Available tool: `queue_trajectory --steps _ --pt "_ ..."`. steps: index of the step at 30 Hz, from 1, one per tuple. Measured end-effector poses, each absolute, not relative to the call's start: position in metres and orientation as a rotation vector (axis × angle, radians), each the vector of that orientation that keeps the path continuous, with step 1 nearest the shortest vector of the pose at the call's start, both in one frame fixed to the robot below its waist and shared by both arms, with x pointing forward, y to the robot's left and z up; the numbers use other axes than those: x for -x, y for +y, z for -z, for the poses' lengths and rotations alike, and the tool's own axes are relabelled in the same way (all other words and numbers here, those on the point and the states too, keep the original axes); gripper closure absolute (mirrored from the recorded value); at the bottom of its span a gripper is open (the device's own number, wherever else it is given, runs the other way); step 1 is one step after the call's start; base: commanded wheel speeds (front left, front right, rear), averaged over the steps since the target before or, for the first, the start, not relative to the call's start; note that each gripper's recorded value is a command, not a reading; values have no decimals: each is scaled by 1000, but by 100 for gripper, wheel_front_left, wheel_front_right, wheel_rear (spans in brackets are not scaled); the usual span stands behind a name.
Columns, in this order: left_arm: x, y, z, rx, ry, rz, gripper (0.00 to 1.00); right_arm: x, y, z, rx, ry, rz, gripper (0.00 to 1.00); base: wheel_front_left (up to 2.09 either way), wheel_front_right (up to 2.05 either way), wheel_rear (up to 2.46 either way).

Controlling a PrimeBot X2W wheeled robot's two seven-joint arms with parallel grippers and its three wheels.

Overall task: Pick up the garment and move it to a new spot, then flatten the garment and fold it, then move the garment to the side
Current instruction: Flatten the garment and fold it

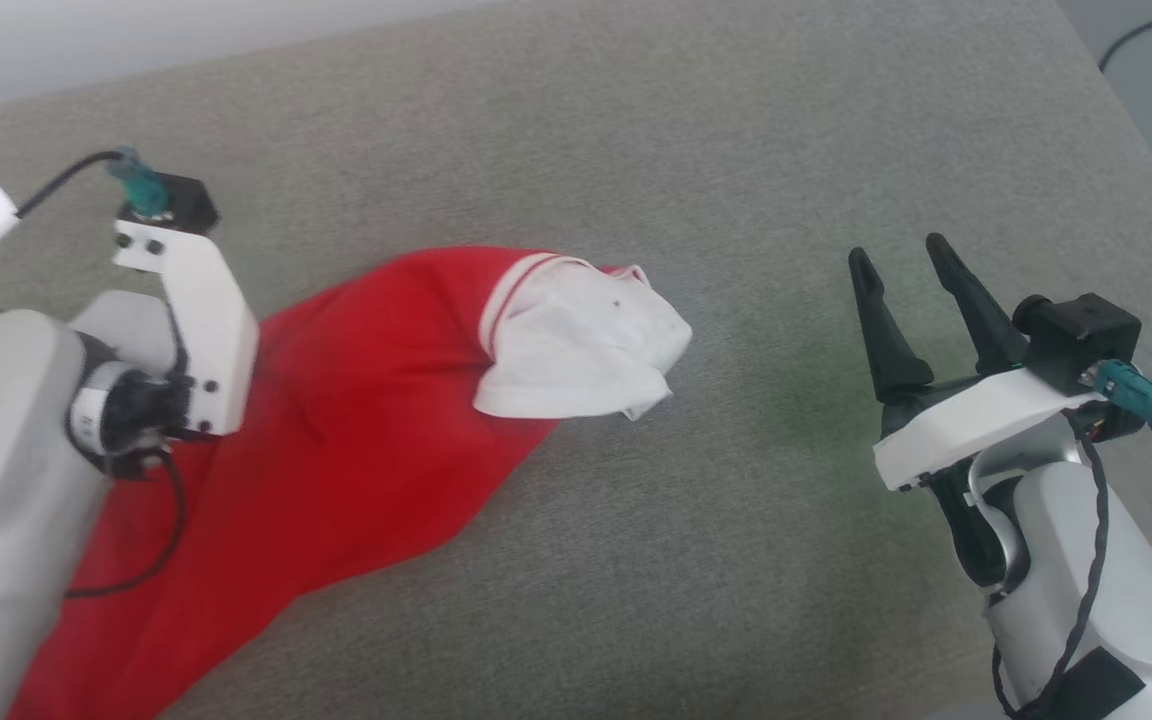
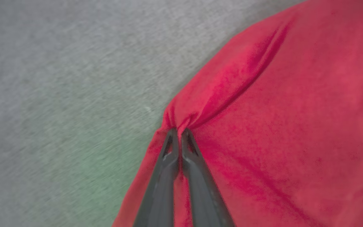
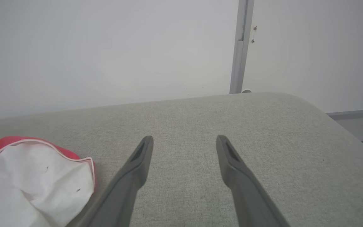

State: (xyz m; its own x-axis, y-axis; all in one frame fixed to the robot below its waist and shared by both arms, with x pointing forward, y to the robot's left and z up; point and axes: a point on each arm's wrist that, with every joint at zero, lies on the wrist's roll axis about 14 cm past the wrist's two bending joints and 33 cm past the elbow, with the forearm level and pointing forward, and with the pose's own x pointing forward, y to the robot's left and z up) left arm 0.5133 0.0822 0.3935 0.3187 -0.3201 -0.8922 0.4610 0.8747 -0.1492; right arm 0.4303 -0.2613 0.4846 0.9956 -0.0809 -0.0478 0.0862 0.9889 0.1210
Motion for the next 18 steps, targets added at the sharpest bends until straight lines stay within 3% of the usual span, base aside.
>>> queue_trajectory --steps 18 --pt "-554 243 -483 -189 833 104 100 -446 -236 -498 -131 10 2 0 0 0 0"
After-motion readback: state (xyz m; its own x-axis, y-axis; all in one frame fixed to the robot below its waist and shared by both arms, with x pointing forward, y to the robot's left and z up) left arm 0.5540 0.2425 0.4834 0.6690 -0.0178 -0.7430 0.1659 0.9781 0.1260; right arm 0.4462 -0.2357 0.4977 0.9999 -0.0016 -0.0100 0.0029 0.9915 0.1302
